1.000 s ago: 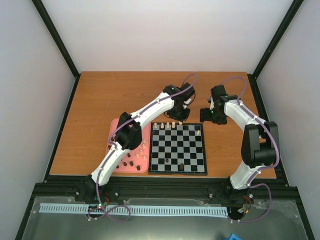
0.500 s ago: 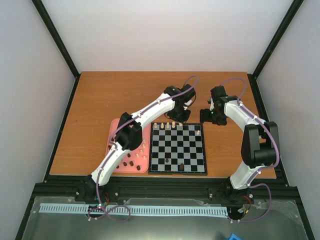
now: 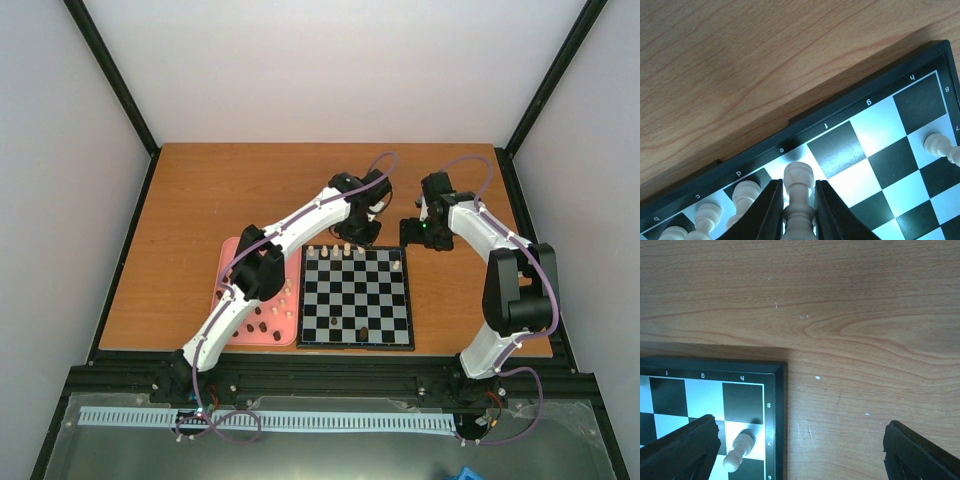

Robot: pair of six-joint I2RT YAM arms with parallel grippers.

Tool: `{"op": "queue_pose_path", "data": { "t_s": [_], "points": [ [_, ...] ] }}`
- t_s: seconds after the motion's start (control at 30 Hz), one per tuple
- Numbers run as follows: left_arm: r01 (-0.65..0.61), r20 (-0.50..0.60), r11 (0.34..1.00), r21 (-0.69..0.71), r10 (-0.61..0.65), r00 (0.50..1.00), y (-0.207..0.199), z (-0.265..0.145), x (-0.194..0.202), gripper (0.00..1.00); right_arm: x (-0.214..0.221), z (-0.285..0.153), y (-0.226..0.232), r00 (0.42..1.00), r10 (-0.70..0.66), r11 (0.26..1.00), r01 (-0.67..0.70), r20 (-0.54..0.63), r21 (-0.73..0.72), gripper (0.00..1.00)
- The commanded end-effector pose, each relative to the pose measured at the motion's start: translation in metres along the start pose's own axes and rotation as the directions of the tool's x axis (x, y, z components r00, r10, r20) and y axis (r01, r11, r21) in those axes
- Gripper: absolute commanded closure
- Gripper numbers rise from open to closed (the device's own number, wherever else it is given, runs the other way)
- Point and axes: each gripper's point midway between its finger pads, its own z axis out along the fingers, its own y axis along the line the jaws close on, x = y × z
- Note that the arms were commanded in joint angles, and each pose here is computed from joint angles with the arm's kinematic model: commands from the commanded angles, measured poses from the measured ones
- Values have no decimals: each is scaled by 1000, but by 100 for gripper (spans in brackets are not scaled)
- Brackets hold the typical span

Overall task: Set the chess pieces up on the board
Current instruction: Place the chess piece on the chessboard.

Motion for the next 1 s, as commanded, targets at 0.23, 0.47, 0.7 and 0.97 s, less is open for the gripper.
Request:
{"op": "queue_pose_path", "data": {
  "t_s": [0.23,0.47,0.7,0.97],
  "points": [
    [-27,-16,1000,-4,27,999,-5,4,5,74,-1,-6,-1,1000,-6,1000,6,20,-10,11],
    [-31,0,1000,2,31,1000,-7,0,1,66,-3,-7,0,1000,-7,1000,8,24,-13,11],
    [-39,44,999,26,38,998,-13,-10,-8,55,-5,-10,1,999,-9,1000,10,32,-19,11],
    [-50,146,998,45,43,988,-20,-36,-29,45,-11,-15,4,999,-11,1000,12,45,-28,11]
  ]
}}
